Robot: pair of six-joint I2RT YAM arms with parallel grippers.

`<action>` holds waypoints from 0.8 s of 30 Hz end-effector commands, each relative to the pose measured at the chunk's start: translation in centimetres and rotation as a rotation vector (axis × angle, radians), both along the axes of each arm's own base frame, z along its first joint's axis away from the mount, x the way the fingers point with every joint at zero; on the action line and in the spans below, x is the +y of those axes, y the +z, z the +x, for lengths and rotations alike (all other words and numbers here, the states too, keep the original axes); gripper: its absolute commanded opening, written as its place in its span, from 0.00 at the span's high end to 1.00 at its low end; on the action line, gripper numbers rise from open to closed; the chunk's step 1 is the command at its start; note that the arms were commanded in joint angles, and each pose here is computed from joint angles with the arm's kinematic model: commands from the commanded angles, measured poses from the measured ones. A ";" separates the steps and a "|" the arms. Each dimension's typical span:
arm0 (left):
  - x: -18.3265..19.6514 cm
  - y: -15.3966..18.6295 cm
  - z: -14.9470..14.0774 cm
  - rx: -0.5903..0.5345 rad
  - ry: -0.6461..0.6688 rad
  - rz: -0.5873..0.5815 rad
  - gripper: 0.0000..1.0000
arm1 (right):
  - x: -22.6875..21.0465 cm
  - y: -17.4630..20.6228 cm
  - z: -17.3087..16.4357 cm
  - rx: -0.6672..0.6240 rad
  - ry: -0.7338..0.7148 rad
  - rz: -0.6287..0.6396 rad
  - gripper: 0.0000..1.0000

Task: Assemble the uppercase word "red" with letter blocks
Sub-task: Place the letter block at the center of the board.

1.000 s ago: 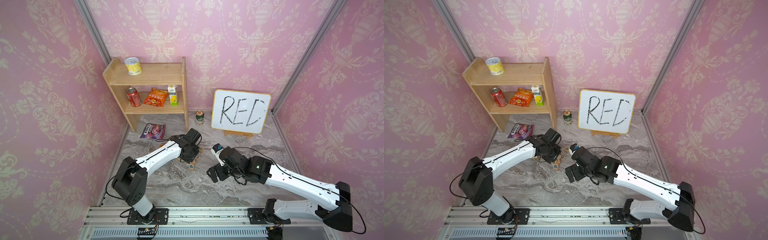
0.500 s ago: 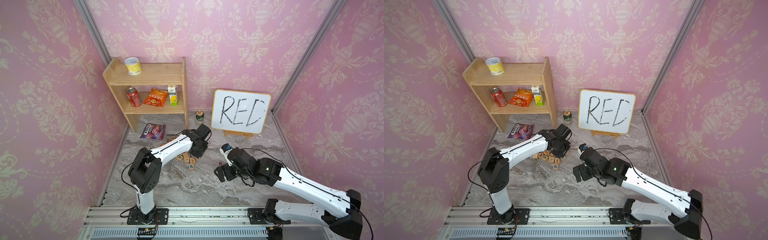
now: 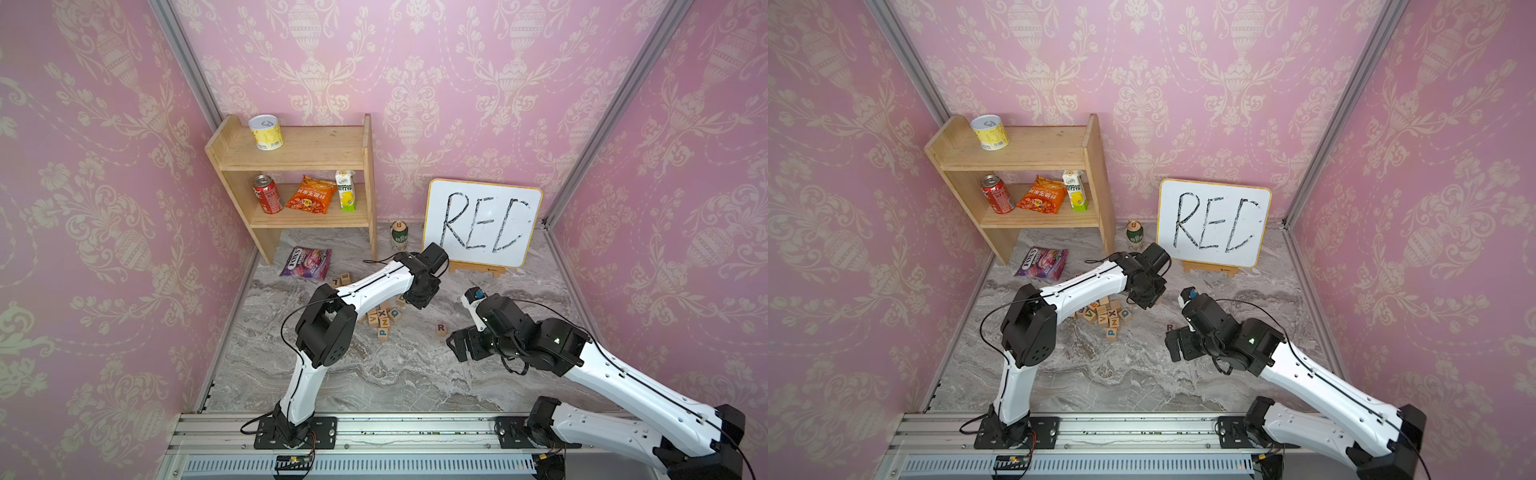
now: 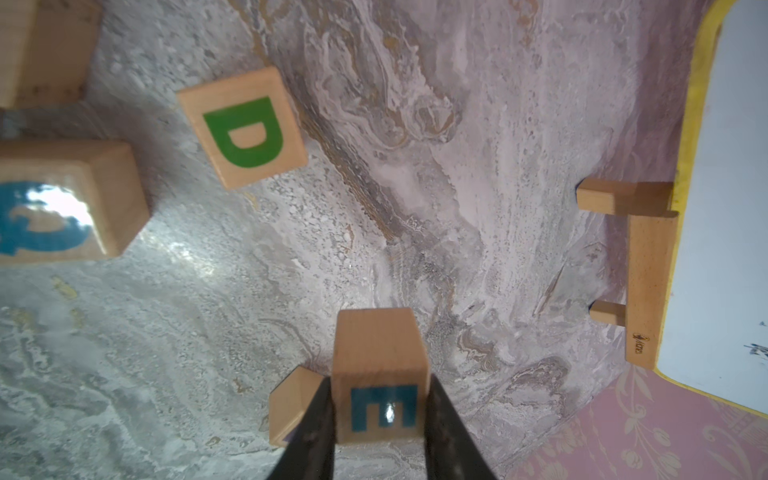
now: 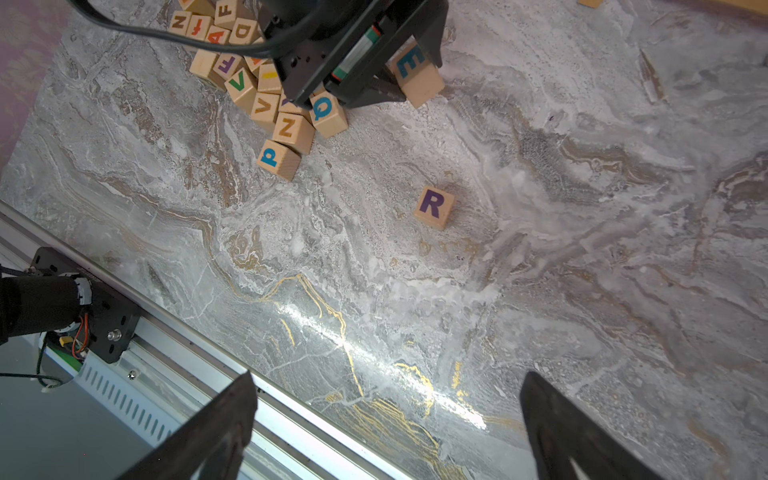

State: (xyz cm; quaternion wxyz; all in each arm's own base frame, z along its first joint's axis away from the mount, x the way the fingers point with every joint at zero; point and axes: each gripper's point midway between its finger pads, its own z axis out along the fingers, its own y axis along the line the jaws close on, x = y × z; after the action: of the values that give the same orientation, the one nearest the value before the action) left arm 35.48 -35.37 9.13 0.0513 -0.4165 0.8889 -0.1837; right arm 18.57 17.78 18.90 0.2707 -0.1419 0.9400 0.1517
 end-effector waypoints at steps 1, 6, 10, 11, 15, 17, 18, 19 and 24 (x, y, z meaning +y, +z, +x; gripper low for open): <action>-0.9 -0.8 -0.5 0.029 -0.030 0.034 0.81 | -1.3 -0.6 -0.9 0.037 -0.026 -0.002 0.00; -2.9 -1.7 -0.5 0.043 -0.055 0.028 0.81 | -2.6 -0.7 -1.5 0.046 -0.054 0.004 0.00; -4.5 -2.3 -0.5 0.050 -0.083 0.035 0.81 | -3.5 -1.0 -1.9 0.060 -0.075 0.002 0.00; -4.9 -2.4 -0.5 0.053 -0.091 0.036 0.81 | -3.5 -0.9 -1.9 0.056 -0.079 0.009 0.00; -6.1 -3.2 -0.5 0.063 -0.114 0.042 0.81 | -3.7 -0.9 -1.8 0.057 -0.091 0.019 0.00; -6.6 -3.7 -0.6 0.071 -0.126 0.043 0.81 | -3.6 -0.9 -1.8 0.067 -0.090 0.020 0.00; -6.9 -3.9 -0.6 0.072 -0.129 0.042 0.81 | -3.6 -1.0 -1.9 0.073 -0.088 0.018 0.00; -7.1 -4.1 -0.7 0.077 -0.133 0.041 0.81 | -3.6 -1.0 -1.9 0.077 -0.086 0.018 0.00; -8.5 -4.6 -1.2 0.087 -0.164 0.034 0.80 | -3.6 -1.0 -1.8 0.083 -0.086 0.020 0.00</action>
State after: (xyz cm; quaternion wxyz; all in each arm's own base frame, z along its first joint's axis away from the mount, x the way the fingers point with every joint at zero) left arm 35.56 -43.57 5.14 0.0212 -0.3664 0.9141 -0.1725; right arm 17.03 14.38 18.32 0.2531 -0.0964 0.9498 0.1563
